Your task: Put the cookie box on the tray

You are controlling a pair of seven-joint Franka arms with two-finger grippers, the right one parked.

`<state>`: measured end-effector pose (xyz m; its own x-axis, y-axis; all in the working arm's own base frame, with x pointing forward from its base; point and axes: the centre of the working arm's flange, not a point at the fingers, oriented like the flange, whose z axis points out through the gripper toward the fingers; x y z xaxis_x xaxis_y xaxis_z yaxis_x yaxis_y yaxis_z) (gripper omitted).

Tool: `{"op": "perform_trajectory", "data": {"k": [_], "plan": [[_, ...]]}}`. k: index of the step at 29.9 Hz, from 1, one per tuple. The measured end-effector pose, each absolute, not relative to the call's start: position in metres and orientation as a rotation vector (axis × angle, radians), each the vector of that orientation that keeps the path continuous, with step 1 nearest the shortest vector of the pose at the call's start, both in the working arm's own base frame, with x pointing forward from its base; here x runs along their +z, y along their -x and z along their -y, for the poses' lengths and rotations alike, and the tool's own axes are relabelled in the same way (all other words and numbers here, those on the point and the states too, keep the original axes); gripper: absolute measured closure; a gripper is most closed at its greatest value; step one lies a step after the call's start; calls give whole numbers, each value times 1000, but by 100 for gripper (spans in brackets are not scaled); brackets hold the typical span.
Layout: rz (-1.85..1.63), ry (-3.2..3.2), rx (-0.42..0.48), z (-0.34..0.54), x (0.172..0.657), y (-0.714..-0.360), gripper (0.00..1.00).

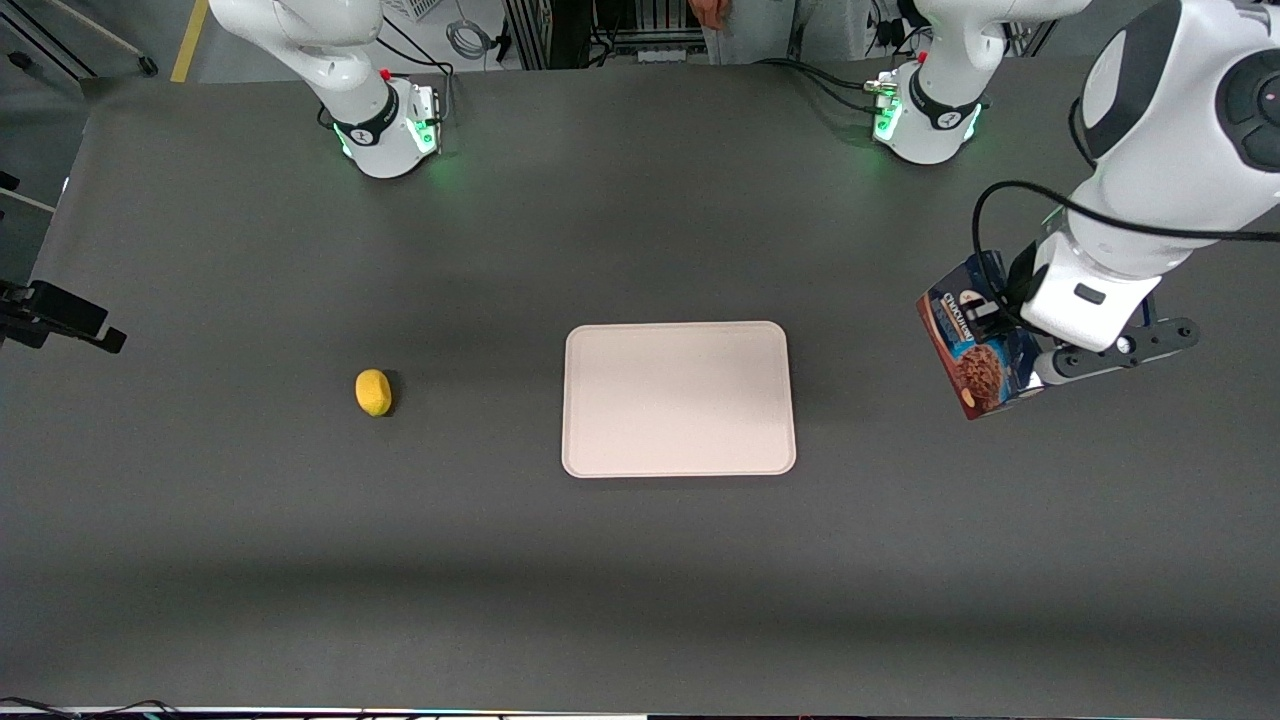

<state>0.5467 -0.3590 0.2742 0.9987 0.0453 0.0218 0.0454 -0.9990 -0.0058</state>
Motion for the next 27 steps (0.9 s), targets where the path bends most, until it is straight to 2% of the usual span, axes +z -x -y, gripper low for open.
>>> {"op": "perform_trajectory", "data": {"k": [6, 10, 20, 27], "plan": [[69, 3196, -58, 366, 331, -547, 0], [27, 3243, -42, 357, 382, -547, 0], [-96, 3139, -126, 262, 514, -548, 0], [-41, 3073, -160, 189, 567, -539, 0]]}}
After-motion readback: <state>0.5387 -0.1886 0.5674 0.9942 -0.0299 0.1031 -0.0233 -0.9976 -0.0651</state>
